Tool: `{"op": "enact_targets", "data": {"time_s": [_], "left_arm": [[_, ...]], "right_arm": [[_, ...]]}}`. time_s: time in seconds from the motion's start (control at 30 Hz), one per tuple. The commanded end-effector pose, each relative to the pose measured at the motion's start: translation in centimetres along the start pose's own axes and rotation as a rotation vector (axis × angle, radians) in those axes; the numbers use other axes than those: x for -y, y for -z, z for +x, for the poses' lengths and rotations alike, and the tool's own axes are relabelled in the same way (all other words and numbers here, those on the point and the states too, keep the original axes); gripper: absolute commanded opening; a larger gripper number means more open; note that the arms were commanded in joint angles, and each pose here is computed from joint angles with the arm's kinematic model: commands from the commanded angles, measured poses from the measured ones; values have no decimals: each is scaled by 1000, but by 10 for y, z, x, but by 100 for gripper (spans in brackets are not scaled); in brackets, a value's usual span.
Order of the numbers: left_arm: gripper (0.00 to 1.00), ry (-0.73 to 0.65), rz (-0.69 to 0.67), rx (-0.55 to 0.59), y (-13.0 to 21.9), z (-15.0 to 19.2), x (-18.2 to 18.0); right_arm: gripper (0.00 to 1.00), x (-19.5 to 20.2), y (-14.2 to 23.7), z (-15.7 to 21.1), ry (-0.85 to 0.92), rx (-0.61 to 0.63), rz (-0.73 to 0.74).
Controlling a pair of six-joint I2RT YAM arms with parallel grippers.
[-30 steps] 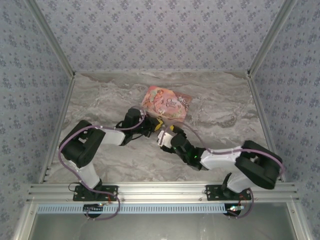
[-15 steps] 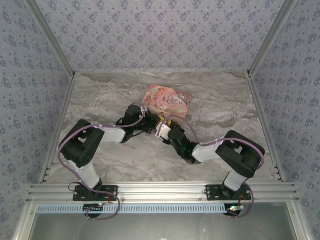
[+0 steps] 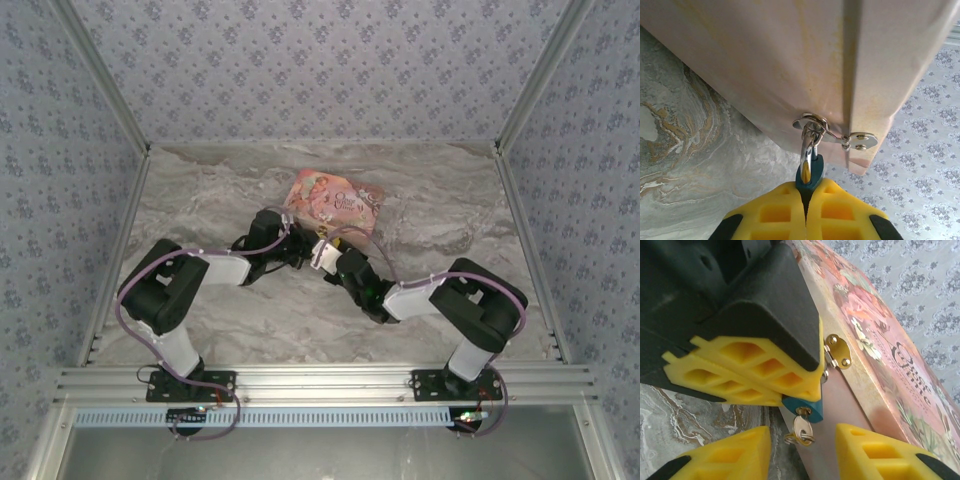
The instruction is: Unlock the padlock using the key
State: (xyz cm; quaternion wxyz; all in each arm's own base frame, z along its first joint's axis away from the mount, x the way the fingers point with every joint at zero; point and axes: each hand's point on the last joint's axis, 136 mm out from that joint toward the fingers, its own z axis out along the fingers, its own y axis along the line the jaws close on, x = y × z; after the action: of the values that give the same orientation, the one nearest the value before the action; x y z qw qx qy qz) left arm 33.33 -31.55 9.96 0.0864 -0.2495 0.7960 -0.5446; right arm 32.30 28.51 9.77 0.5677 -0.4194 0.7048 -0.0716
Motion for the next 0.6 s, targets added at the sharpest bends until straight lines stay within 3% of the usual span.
{"op": "enact_targets", "data": {"time_s": [0.0,0.37,0.57], "left_arm": [[0,-59,95,-11,5,1,36],[0,-58,94,-17,5,2,35],[0,-57,92,-19,6,3,34]], "right_arm": [[33,1,-6,-12,-30,26,-2],[1,-2,-7,-8,-47,8,-6],[0,-3,-7,-9,-66,10,-13]]}}
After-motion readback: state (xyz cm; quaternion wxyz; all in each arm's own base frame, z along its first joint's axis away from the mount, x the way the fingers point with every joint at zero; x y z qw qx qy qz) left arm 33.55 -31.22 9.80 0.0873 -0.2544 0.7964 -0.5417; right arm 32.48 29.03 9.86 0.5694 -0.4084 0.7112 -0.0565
